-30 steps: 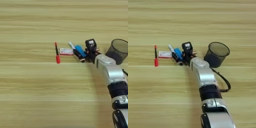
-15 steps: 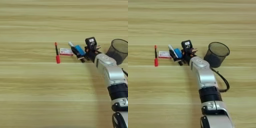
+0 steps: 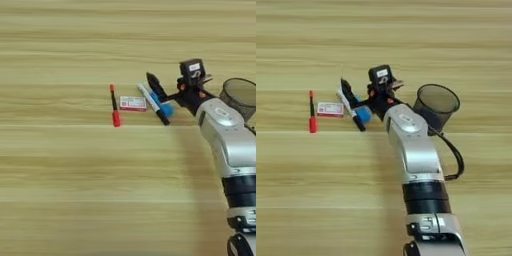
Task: Move the objects on the table
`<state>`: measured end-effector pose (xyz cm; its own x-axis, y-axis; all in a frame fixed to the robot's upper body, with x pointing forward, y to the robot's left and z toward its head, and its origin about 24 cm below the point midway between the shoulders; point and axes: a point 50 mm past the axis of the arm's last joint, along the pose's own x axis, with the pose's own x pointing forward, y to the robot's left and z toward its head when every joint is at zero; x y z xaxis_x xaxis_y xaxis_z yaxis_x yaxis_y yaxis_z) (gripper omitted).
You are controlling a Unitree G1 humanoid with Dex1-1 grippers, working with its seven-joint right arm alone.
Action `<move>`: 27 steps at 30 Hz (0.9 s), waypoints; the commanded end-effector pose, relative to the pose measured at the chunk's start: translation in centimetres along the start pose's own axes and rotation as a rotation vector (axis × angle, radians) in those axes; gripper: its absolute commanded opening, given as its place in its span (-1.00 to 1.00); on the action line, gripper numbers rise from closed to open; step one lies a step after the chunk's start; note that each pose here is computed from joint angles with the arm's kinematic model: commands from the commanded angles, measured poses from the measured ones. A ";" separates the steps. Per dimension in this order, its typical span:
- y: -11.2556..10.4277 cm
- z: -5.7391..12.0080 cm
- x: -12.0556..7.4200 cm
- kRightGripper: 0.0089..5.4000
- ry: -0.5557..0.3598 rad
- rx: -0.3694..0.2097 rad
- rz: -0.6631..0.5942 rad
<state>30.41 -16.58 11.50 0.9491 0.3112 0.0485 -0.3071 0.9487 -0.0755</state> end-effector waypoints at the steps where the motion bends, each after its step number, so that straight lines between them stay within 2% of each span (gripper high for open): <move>1: -2.5 5.5 -0.7 0.99 -0.220 -0.052 -0.112; 7: -5.7 6.9 -2.0 0.99 -0.251 -0.071 -0.252; 11: -9.0 8.4 -3.9 0.99 -0.292 -0.107 -0.399; 18: -13.5 9.9 -6.9 0.99 -0.332 -0.160 -0.655; 23: -15.5 9.9 -8.0 0.99 -0.311 -0.184 -0.769; 27: -16.3 8.3 -7.8 0.99 -0.231 -0.178 -0.812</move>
<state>27.08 -33.76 17.42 0.8645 -0.4416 0.2401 0.4662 0.8830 -0.0544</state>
